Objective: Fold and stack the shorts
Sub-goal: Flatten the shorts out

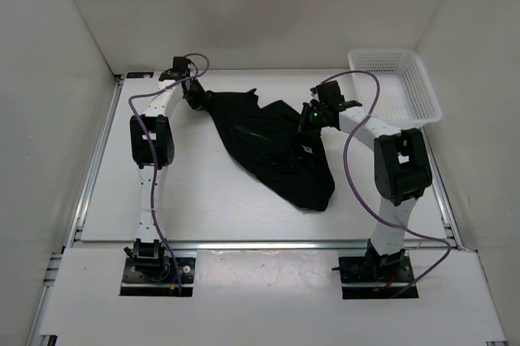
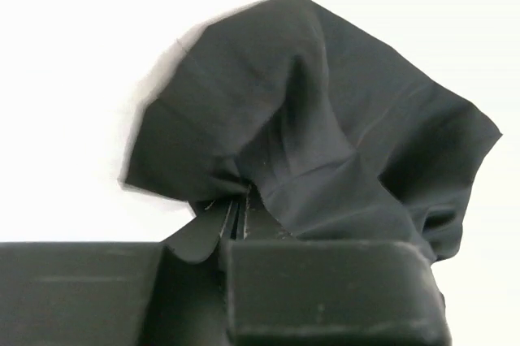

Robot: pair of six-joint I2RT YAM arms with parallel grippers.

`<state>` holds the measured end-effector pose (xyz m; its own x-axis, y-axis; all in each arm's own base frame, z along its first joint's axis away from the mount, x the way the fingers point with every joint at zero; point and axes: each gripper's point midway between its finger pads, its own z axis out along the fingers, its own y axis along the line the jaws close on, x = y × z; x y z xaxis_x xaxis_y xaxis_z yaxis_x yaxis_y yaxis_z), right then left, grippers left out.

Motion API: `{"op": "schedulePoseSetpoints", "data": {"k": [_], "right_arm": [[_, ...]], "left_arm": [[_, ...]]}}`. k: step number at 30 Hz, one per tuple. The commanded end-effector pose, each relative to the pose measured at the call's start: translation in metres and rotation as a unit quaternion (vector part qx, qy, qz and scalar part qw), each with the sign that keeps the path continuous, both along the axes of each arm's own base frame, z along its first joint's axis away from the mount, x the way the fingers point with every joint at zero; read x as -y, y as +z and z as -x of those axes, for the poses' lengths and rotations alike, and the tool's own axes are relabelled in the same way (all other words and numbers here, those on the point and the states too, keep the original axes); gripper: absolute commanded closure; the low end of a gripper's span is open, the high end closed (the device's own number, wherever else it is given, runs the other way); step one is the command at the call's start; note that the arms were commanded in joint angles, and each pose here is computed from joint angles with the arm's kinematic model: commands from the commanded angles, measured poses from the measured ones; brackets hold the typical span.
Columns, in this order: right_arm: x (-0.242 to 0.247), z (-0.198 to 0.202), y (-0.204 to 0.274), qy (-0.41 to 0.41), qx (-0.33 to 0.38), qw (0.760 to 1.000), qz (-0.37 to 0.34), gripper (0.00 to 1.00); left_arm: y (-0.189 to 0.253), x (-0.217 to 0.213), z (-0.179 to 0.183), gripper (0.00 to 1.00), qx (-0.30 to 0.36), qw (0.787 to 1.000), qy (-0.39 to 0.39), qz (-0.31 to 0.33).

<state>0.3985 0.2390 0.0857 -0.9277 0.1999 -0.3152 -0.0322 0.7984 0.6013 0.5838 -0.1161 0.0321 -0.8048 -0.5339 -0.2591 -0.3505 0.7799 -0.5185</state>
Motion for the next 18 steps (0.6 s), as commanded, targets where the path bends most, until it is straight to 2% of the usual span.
{"op": "schedulePoseSetpoints", "data": {"k": [1, 6, 7, 8, 9, 10, 13, 14, 16, 17, 18], "right_arm": [[0.003, -0.009, 0.048, 0.002, 0.058, 0.998, -0.003, 1.00], [0.014, -0.003, 0.115, 0.015, 0.134, 0.991, 0.009, 1.00], [0.017, -0.001, 0.127, 0.015, 0.148, 0.989, 0.011, 1.00], [0.019, 0.000, 0.141, 0.016, 0.166, 0.986, 0.013, 1.00], [0.022, 0.009, 0.158, 0.015, 0.179, 0.984, 0.009, 1.00], [0.024, 0.013, 0.172, 0.017, 0.195, 0.981, 0.007, 1.00], [0.031, 0.034, 0.207, 0.015, 0.224, 0.974, -0.002, 1.00], [0.034, 0.041, 0.215, 0.018, 0.234, 0.972, -0.002, 1.00], [0.042, 0.063, 0.239, 0.019, 0.256, 0.966, -0.006, 1.00], [0.047, 0.078, 0.256, 0.020, 0.278, 0.960, -0.010, 1.00], [0.051, 0.087, 0.267, 0.022, 0.290, 0.957, -0.010, 1.00]], "left_arm": [[0.038, 0.004, -0.001, 0.90, 0.022, 1.000, -0.006, 0.022], [0.092, -0.016, 0.021, 0.90, 0.054, 0.999, -0.007, 0.008], [0.127, -0.020, 0.026, 0.90, 0.084, 0.997, 0.000, -0.001], [0.140, -0.027, 0.032, 0.90, 0.094, 0.996, 0.003, -0.009], [0.144, -0.029, 0.042, 0.90, 0.091, 0.996, 0.006, -0.013], [0.178, -0.030, 0.052, 0.90, 0.123, 0.992, 0.001, -0.017], [0.203, -0.031, 0.080, 0.90, 0.138, 0.990, -0.007, -0.023], [0.237, -0.032, 0.097, 0.90, 0.171, 0.985, -0.006, -0.022], [0.252, -0.033, 0.123, 0.90, 0.178, 0.984, -0.006, -0.022], [0.286, -0.035, 0.144, 0.90, 0.217, 0.976, -0.001, -0.026], [0.298, -0.036, 0.157, 0.90, 0.232, 0.972, -0.003, -0.028]]}}
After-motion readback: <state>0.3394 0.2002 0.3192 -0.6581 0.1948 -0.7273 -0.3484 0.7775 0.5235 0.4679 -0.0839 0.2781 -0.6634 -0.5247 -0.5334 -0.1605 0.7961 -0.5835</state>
